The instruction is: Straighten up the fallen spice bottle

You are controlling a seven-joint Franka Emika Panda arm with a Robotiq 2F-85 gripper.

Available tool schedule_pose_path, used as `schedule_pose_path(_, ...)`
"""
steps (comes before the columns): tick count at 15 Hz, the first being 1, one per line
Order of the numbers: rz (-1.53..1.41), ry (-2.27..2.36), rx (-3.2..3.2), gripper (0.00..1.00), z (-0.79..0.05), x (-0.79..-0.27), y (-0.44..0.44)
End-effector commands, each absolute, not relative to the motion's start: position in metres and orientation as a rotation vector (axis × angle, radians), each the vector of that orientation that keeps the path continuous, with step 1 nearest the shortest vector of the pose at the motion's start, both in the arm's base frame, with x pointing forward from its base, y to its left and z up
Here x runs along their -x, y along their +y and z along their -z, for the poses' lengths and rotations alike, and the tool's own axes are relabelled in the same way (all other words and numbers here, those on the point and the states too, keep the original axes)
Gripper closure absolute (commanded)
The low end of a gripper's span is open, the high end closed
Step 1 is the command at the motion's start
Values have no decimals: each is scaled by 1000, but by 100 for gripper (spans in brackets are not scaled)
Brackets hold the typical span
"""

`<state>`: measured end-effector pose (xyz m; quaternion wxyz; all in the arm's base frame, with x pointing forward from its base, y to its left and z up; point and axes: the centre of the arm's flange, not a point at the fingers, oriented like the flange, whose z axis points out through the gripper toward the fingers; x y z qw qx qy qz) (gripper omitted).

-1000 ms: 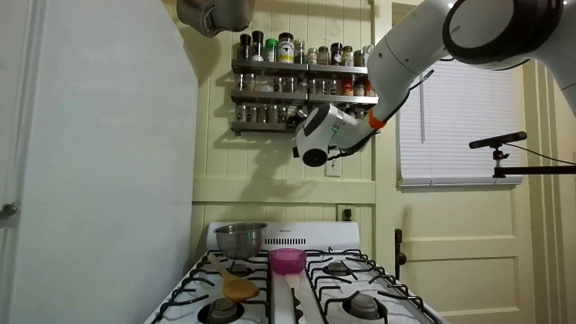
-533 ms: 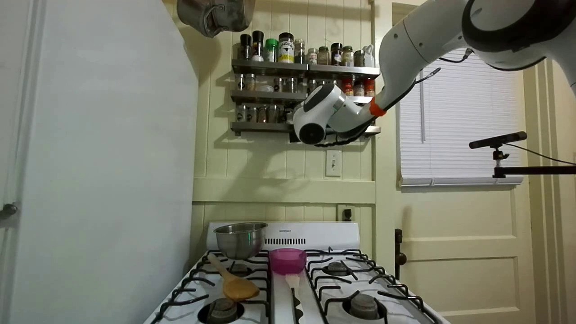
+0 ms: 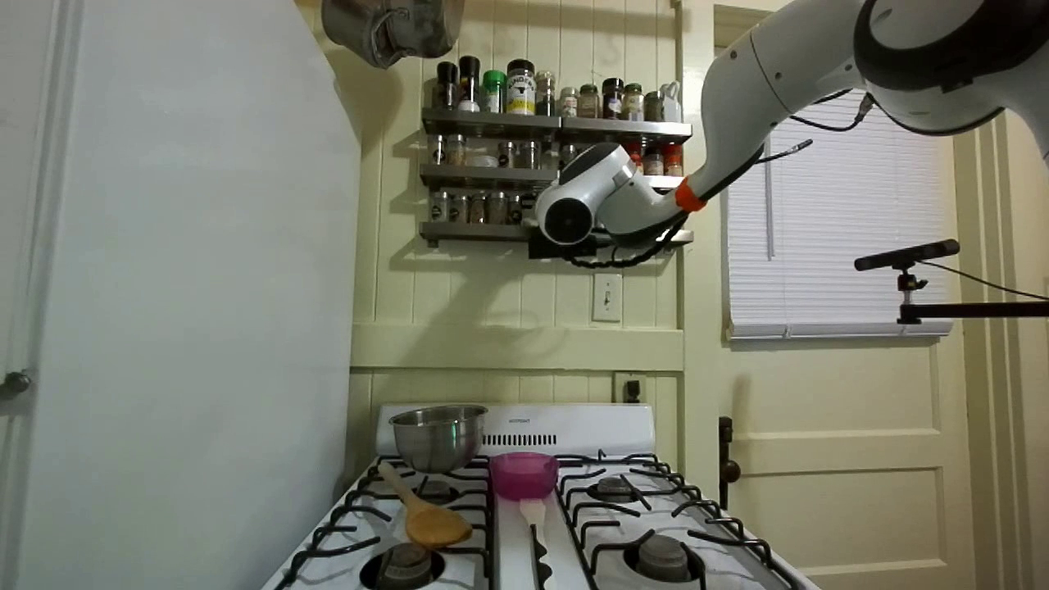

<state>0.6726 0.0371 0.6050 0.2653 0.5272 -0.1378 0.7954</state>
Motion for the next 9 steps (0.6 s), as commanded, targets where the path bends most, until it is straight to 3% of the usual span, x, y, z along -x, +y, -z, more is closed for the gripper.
schedule_pose_path(1, -2151, -410, -1476, 74, -612, -674, 37)
schedule_pose_path(4, -2138, -445, -1507, 73, -615, -675, 34)
schedule_pose_path(5, -2139, -463, -1513, 53, -616, -675, 33)
schedule_pose_path(6, -2137, -473, -1511, 67, -617, -676, 32)
schedule_pose_path(9, -2143, -490, -1523, 74, -620, -678, 30)
